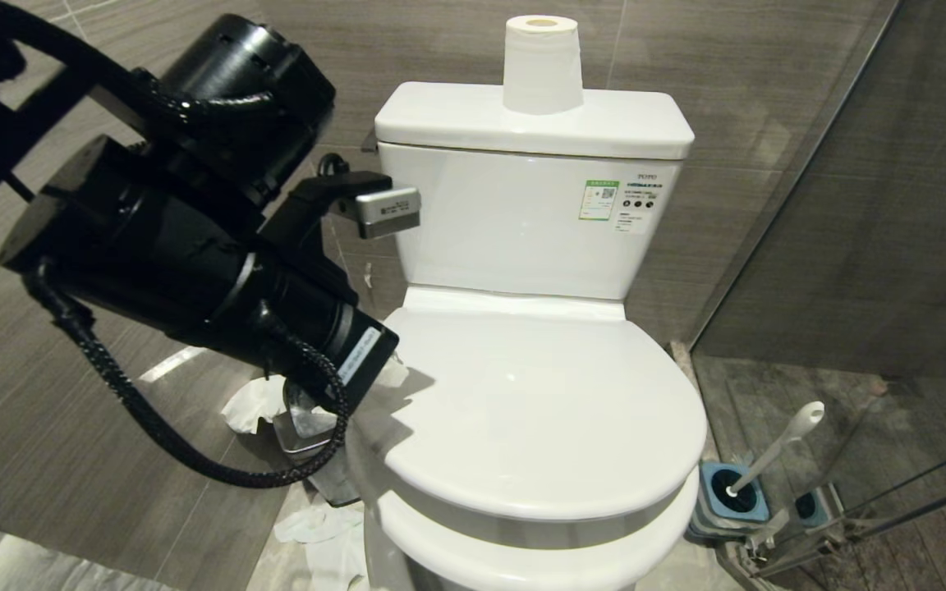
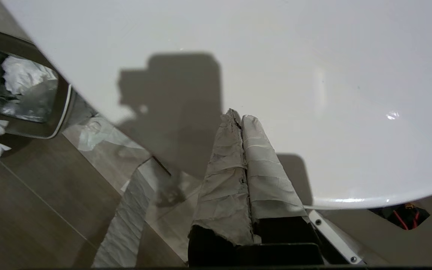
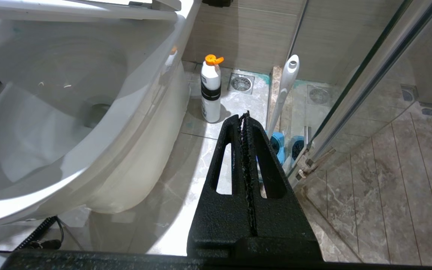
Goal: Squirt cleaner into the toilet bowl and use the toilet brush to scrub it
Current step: Close the toilet lid
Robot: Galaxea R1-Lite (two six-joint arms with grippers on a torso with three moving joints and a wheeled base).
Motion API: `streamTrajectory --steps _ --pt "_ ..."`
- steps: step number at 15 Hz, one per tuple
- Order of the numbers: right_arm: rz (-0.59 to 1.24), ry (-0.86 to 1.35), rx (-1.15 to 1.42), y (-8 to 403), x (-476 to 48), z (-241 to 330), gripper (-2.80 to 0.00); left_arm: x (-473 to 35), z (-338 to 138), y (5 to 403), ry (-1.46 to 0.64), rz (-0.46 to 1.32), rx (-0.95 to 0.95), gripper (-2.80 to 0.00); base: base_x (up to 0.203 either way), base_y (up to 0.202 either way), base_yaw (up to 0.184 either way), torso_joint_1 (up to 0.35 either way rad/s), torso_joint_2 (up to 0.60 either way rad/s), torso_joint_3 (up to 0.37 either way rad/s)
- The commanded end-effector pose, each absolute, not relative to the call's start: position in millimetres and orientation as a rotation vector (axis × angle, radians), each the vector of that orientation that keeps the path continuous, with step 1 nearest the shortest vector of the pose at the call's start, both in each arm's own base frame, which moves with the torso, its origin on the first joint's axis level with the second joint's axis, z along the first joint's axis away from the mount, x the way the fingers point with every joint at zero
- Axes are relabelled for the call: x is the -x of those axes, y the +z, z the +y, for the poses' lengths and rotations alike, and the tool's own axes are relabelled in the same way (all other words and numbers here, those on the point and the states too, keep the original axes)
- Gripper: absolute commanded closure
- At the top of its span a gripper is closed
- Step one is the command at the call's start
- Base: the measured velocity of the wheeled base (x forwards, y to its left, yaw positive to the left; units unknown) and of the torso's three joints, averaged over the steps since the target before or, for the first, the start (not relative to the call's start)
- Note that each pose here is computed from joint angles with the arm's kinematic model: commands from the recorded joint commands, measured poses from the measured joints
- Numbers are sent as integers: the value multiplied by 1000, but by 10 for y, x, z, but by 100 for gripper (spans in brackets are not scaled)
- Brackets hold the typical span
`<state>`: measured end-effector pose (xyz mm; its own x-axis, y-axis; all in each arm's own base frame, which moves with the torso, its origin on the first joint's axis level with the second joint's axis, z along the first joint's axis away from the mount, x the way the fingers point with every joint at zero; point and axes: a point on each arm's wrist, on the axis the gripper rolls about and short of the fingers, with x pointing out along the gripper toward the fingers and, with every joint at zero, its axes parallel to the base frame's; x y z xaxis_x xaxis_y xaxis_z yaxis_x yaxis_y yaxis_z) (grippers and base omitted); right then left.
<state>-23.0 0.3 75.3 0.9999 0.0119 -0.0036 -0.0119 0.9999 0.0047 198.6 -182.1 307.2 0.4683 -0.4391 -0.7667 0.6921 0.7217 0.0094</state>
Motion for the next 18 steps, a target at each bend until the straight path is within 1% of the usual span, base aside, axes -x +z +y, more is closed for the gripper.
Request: streamTrajectory --steps 1,6,10,14,18 --pt "5 12 -5 753 229 3 0 -2071 -2002 2887 -716 896 -363 0 0 0 0 0 0 0" --pt "5 12 -5 753 229 3 0 -2153 -2227 2651 -688 995 -333 0 0 0 0 0 0 0" --pt "5 11 -5 753 229 3 0 -2237 -2346 2469 -604 1043 -337 0 0 0 0 0 0 0" --pt "5 11 -5 753 229 3 0 -2338 -2439 2389 -563 1046 -290 0 0 0 0 0 0 0" --pt "5 12 -5 753 229 3 0 -2430 -2536 2198 -472 1082 -284 0 0 0 0 0 0 0"
